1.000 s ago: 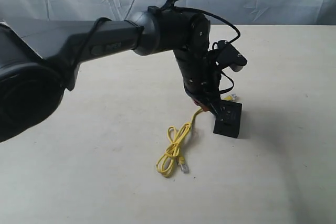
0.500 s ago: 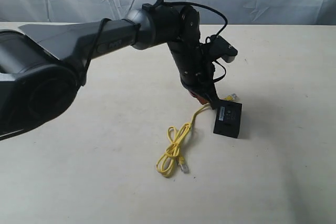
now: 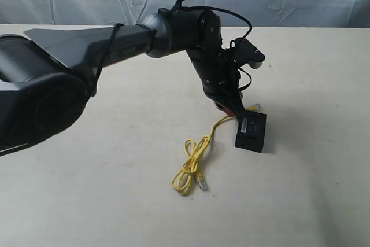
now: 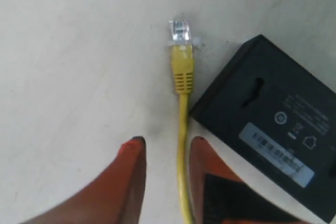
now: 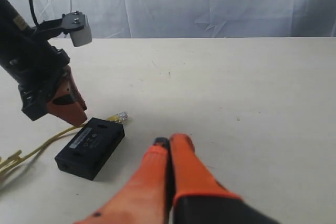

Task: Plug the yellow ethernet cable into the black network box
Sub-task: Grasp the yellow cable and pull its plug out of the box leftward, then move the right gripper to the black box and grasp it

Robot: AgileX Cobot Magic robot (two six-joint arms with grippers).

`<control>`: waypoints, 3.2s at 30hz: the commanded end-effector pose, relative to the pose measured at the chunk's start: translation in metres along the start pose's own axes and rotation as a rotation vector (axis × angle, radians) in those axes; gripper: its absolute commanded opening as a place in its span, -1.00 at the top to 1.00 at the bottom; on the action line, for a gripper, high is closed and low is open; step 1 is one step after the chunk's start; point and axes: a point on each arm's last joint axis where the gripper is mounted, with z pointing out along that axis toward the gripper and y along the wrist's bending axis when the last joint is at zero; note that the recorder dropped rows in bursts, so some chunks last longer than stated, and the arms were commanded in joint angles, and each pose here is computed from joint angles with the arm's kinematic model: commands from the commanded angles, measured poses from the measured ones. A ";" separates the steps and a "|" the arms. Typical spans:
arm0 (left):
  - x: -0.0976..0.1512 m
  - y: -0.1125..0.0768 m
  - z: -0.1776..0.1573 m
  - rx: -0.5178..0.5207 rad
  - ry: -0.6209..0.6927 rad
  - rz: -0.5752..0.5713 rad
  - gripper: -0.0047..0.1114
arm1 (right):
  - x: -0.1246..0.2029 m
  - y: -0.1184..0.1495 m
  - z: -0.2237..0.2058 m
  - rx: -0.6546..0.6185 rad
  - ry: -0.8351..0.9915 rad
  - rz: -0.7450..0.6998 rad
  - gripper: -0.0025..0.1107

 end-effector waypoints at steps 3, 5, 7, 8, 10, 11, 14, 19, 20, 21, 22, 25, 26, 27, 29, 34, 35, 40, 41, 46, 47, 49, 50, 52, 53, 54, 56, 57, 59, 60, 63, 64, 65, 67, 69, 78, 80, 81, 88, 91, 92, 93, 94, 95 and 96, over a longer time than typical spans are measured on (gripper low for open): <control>0.016 -0.002 0.023 0.041 0.104 0.005 0.43 | -0.001 0.000 0.000 0.001 -0.017 -0.002 0.96; 0.019 -0.003 0.023 0.048 0.132 0.013 0.57 | -0.001 0.000 0.000 0.001 -0.017 -0.002 0.96; 0.022 -0.002 0.023 0.045 0.162 0.026 0.76 | -0.001 0.000 0.000 0.000 -0.017 0.000 0.96; 0.023 -0.002 0.023 0.047 0.181 0.032 0.87 | -0.001 0.000 0.000 0.000 -0.017 0.000 0.96; 0.027 -0.002 0.022 0.050 0.216 0.040 0.91 | -0.001 0.000 0.000 0.000 -0.017 0.000 0.96; 0.028 -0.002 0.021 0.053 0.233 0.045 0.91 | -0.001 0.000 0.000 0.000 -0.017 0.000 0.96; 0.030 -0.001 0.010 0.032 0.290 0.083 0.91 | -0.001 0.000 0.000 0.000 -0.017 0.000 0.96; 0.024 0.002 -0.028 0.037 0.282 0.250 0.91 | -0.001 0.000 0.000 0.000 -0.017 0.000 0.96; 0.023 0.004 -0.035 0.028 0.271 0.248 0.91 | -0.001 0.000 0.000 0.000 -0.017 0.000 0.96; 0.023 0.011 -0.046 0.013 0.253 0.233 0.92 | -0.001 0.000 0.000 0.000 -0.017 0.000 0.96; 0.023 0.015 -0.051 0.005 0.248 0.229 0.92 | -0.001 0.000 0.000 0.000 -0.017 0.000 0.96; 0.031 0.024 -0.065 -0.008 0.246 0.204 0.92 | -0.001 0.000 0.000 0.000 -0.017 0.000 0.96; 0.034 0.026 -0.066 -0.007 0.253 0.198 0.92 | -0.001 0.000 0.000 0.000 -0.017 0.000 0.96; 0.039 0.025 -0.068 0.001 0.267 0.197 0.92 | -0.001 0.000 0.000 0.000 -0.017 0.000 0.96; 0.051 0.020 -0.067 0.031 0.302 0.208 0.92 | -0.001 0.000 0.000 0.000 -0.017 0.000 0.96; 0.086 0.001 -0.066 0.109 0.399 0.191 0.92 | -0.001 0.000 0.000 0.000 -0.017 0.000 0.96; 0.091 -0.001 -0.065 0.099 0.390 0.190 0.92 | -0.001 0.000 0.000 0.000 -0.017 0.000 0.96; 0.110 -0.008 -0.061 0.065 0.362 0.180 0.92 | -0.001 0.000 0.000 0.000 -0.017 0.000 0.96; 0.111 -0.008 -0.060 0.063 0.361 0.180 0.92 | -0.001 0.000 0.000 0.000 -0.017 0.000 0.96; 0.110 -0.005 -0.055 0.015 0.312 0.186 0.92 | -0.001 0.000 0.000 0.000 -0.017 0.000 0.96; 0.109 -0.003 -0.055 0.003 0.301 0.188 0.92 | -0.001 0.000 0.000 0.000 -0.017 0.000 0.96; 0.107 -0.001 -0.054 -0.019 0.279 0.193 0.92 | -0.001 0.000 0.000 0.002 -0.020 -0.007 0.96; 0.107 -0.001 -0.054 -0.026 0.276 0.196 0.92 | -0.001 0.000 0.000 0.002 -0.023 -0.007 0.96; 0.108 0.001 -0.054 -0.041 0.289 0.216 0.92 | -0.003 0.000 0.000 0.002 -0.043 -0.005 0.96; 0.108 0.001 -0.055 -0.044 0.300 0.224 0.92 | -0.004 0.000 0.000 0.003 -0.056 -0.005 0.96; 0.109 0.002 -0.055 -0.047 0.312 0.232 0.92 | -0.006 0.000 0.000 0.004 -0.079 -0.007 0.96; 0.112 0.005 -0.056 -0.049 0.324 0.233 0.92 | -0.012 0.000 -0.001 0.005 -0.138 -0.007 0.96; 0.112 0.006 -0.057 -0.048 0.324 0.228 0.92 | -0.015 0.000 -0.001 0.006 -0.169 -0.007 0.96; 0.115 0.009 -0.058 -0.044 0.325 0.210 0.92 | -0.019 -0.001 -0.002 0.008 -0.220 -0.009 0.96; 0.117 0.012 -0.059 -0.042 0.325 0.196 0.92 | -0.021 -0.001 -0.003 0.008 -0.240 -0.009 0.96; 0.122 0.018 -0.062 -0.028 0.326 0.156 0.92 | -0.028 -0.001 -0.005 0.009 -0.318 -0.002 0.96; 0.124 0.020 -0.063 -0.021 0.326 0.142 0.92 | -0.031 -0.001 -0.006 0.010 -0.362 -0.002 0.96; 0.126 0.022 -0.064 -0.012 0.327 0.124 0.92 | -0.035 -0.001 -0.007 0.011 -0.404 -0.002 0.96; 0.128 0.023 -0.065 0.005 0.326 0.099 0.92 | -0.041 -0.001 -0.010 0.013 -0.473 -0.002 0.96; 0.129 0.024 -0.066 0.012 0.319 0.085 0.92 | -0.044 -0.001 -0.012 0.014 -0.515 -0.002 0.96; 0.126 0.022 -0.065 0.025 0.291 0.061 0.92 | -0.038 -0.002 -0.008 0.000 -0.421 0.102 0.97; 0.126 0.022 -0.065 0.024 0.288 0.060 0.92 | -0.041 -0.001 -0.004 -0.009 -0.308 0.115 0.97; 0.126 0.022 -0.065 0.025 0.287 0.059 0.92 | -0.043 0.000 -0.001 -0.010 -0.259 0.115 0.97; 0.124 0.023 -0.064 0.016 0.258 0.049 0.92 | -0.086 0.004 0.034 -0.033 0.089 0.190 0.97; 0.124 0.023 -0.064 0.016 0.258 0.049 0.92 | -0.099 0.008 0.066 -0.052 0.274 0.247 0.97; 0.123 0.023 -0.064 0.017 0.257 0.048 0.92 | -0.102 0.010 0.079 -0.058 0.325 0.246 0.97; 0.123 0.023 -0.064 0.017 0.257 0.048 0.92 | -0.103 0.012 0.092 -0.064 0.372 0.241 0.97; 0.123 0.023 -0.064 0.018 0.256 0.046 0.92 | -0.103 0.014 0.103 -0.072 0.403 0.238 0.97; 0.123 0.023 -0.064 0.015 0.253 0.047 0.92 | -0.102 0.018 0.116 -0.084 0.447 0.227 0.97; 0.123 0.023 -0.064 0.011 0.250 0.047 0.92 | -0.099 0.023 0.130 -0.098 0.494 0.217 0.97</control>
